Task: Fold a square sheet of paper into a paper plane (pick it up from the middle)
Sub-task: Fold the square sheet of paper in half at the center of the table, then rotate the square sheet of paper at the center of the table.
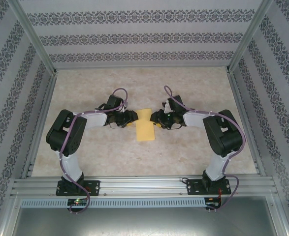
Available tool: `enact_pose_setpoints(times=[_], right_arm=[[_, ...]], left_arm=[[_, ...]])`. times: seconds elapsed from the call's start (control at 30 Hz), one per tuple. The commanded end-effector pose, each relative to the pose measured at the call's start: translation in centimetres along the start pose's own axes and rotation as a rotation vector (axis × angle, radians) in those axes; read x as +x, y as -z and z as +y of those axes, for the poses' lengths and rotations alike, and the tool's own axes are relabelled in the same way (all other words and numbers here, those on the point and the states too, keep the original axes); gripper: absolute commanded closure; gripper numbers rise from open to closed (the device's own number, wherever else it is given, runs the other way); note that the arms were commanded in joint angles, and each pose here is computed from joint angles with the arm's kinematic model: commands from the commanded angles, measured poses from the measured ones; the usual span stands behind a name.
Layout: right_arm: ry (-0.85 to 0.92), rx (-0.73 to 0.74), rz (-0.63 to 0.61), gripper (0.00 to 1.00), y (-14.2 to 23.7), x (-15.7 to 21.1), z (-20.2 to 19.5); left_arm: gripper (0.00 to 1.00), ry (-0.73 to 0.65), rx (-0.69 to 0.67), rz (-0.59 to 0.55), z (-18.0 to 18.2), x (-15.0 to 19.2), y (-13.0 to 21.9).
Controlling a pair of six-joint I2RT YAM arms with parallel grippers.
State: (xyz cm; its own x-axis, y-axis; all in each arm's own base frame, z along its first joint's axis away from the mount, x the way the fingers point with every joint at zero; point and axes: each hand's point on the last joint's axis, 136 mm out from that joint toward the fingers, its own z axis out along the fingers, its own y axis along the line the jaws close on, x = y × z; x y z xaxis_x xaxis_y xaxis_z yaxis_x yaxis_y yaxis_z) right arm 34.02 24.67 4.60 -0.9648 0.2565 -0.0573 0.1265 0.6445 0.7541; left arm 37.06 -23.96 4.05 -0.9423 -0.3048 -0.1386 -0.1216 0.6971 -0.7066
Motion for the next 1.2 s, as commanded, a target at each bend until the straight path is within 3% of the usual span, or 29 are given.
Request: enact_pose_setpoints(times=[0.0,0.57,0.8,1.07,1.17], right_arm=[[0.001,-0.012,-0.011,0.62,0.1,-0.2,0.1],[-0.062,0.0,0.026,0.63,-1.6,1.1,-3.1],[-0.067,-0.005,0.02,0.63,-1.5,1.0,-3.2],[-0.073,-0.003,0.021,0.63,-1.6,1.1,-3.5],[-0.078,0.001,0.023,0.63,-1.7,1.1,-3.6]], left_arm=[[0.54,-0.007,0.03,-0.009,-0.8,-0.7,0.0],[0.53,-0.004,0.038,0.006,-0.9,-0.6,-0.3],[0.49,-0.005,0.056,0.026,-1.5,-0.2,-0.9],[0.51,-0.003,0.099,0.054,-2.3,0.3,-1.8],[0.56,-0.011,0.104,0.052,-2.5,0.3,-1.8]])
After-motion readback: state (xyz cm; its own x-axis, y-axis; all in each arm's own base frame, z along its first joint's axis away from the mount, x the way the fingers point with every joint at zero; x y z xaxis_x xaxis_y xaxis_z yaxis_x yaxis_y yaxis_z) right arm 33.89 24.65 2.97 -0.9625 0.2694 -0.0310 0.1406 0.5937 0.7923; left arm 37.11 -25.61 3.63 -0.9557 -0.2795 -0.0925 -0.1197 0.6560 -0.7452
